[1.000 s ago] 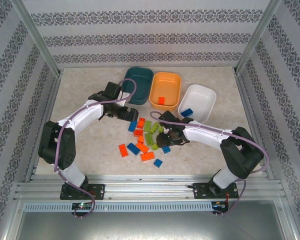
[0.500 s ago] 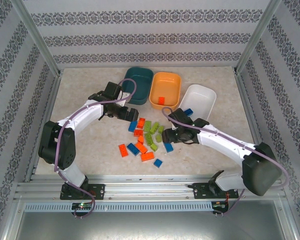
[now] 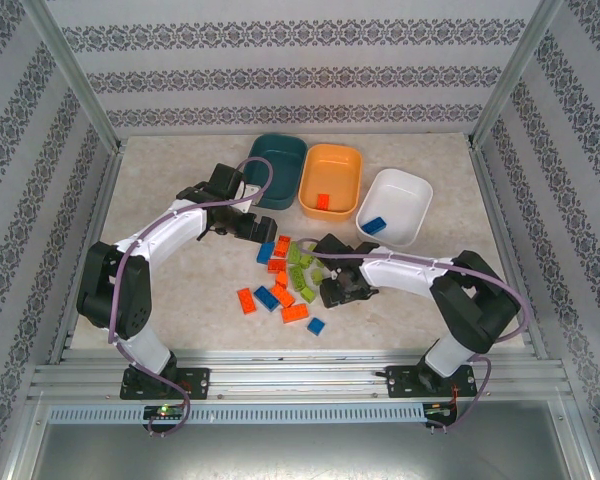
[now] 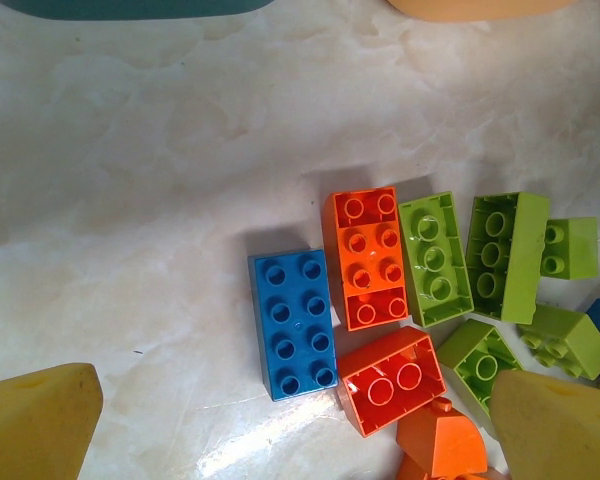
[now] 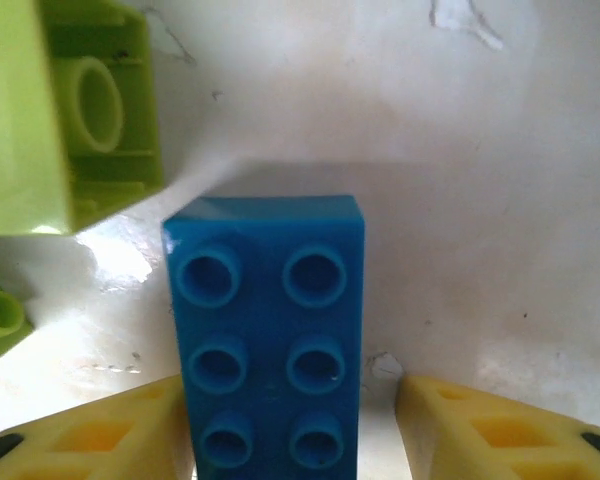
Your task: Sort the legos into containers by color
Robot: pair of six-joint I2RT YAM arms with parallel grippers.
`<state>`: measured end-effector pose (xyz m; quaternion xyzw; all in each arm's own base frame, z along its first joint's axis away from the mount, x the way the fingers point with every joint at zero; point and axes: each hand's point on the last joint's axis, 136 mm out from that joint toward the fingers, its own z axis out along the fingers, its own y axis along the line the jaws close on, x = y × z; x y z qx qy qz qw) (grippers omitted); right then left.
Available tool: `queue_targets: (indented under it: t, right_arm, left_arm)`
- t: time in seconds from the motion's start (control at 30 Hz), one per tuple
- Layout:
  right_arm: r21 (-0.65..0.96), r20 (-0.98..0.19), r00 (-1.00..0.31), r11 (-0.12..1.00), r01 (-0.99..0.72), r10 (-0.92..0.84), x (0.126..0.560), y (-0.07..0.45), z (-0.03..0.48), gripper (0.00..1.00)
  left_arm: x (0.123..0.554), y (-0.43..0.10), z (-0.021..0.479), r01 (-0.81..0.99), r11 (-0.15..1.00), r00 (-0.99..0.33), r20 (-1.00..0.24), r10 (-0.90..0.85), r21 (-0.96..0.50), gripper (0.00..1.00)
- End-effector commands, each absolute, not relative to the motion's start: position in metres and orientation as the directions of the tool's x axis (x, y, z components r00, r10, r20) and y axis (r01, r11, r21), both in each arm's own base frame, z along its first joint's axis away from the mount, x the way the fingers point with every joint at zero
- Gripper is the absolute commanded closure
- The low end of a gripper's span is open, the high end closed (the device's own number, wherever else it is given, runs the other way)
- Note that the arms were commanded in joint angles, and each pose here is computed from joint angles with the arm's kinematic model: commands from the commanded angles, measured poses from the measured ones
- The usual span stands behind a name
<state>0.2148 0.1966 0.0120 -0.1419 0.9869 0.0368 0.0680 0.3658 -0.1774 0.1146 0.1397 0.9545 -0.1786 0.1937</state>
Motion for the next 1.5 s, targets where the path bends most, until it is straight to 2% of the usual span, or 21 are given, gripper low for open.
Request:
queue_targets:
  t: [0.0, 0.07, 0.2, 0.37, 0.57, 0.8, 0.93, 1.17, 1.27, 1.33, 1.47]
  right_arm:
    - [-0.033, -0.155, -0.946, 0.959, -0.283, -0.285, 0.222, 0.186, 0.008, 0.52]
    - [-0.034, -0.179, -0.943, 0.960, -0.278, -0.280, 0.225, 0.185, 0.014, 0.60]
    - [0.017, -0.240, -0.942, 0.970, -0.244, -0.233, 0.236, 0.184, 0.033, 0.67]
    - [0.138, -0.336, -0.937, 0.979, -0.150, -0.097, 0.264, 0.165, 0.074, 0.71]
    - [0.225, -0.486, -0.862, 0.974, 0.039, 0.147, 0.323, 0.102, 0.131, 0.71]
    - [0.251, -0.426, -0.858, 0.948, 0.193, 0.287, 0.379, 0.053, 0.114, 0.71]
    - [0.241, -0.388, -0.871, 0.945, 0.221, 0.302, 0.402, 0.046, 0.093, 0.72]
    - [0.230, -0.331, -0.894, 0.945, 0.235, 0.302, 0.419, 0.044, 0.065, 0.70]
    - [0.230, -0.307, -0.905, 0.945, 0.231, 0.296, 0.421, 0.046, 0.056, 0.66]
    - [0.229, -0.304, -0.907, 0.947, 0.226, 0.291, 0.422, 0.047, 0.055, 0.58]
    - [0.236, -0.347, -0.893, 0.949, 0.212, 0.286, 0.422, 0.046, 0.071, 0.50]
  left_arm:
    - [0.368, -0.178, 0.115, 0.334, 0.896, -0.890, -0.410, 0.197, -0.293, 0.00]
    - [0.368, -0.179, 0.114, 0.336, 0.894, -0.891, -0.409, 0.198, -0.298, 0.00]
    - [0.366, -0.186, 0.119, 0.357, 0.877, -0.884, -0.420, 0.205, -0.323, 0.00]
    - [0.359, -0.202, 0.128, 0.418, 0.835, -0.859, -0.454, 0.235, -0.358, 0.00]
    - [0.350, -0.209, 0.122, 0.459, 0.841, -0.840, -0.448, 0.306, -0.287, 0.00]
    - [0.348, -0.207, 0.103, 0.440, 0.863, -0.863, -0.382, 0.330, -0.249, 0.07]
    - [0.341, -0.215, 0.096, 0.461, 0.852, -0.860, -0.363, 0.359, -0.249, 0.11]
    - [0.336, -0.218, 0.083, 0.465, 0.857, -0.865, -0.322, 0.385, -0.222, 0.12]
    - [0.335, -0.222, 0.081, 0.471, 0.849, -0.865, -0.314, 0.392, -0.237, 0.13]
    - [0.333, -0.225, 0.080, 0.477, 0.844, -0.863, -0.311, 0.398, -0.243, 0.13]
    - [0.330, -0.232, 0.080, 0.487, 0.834, -0.859, -0.313, 0.405, -0.259, 0.16]
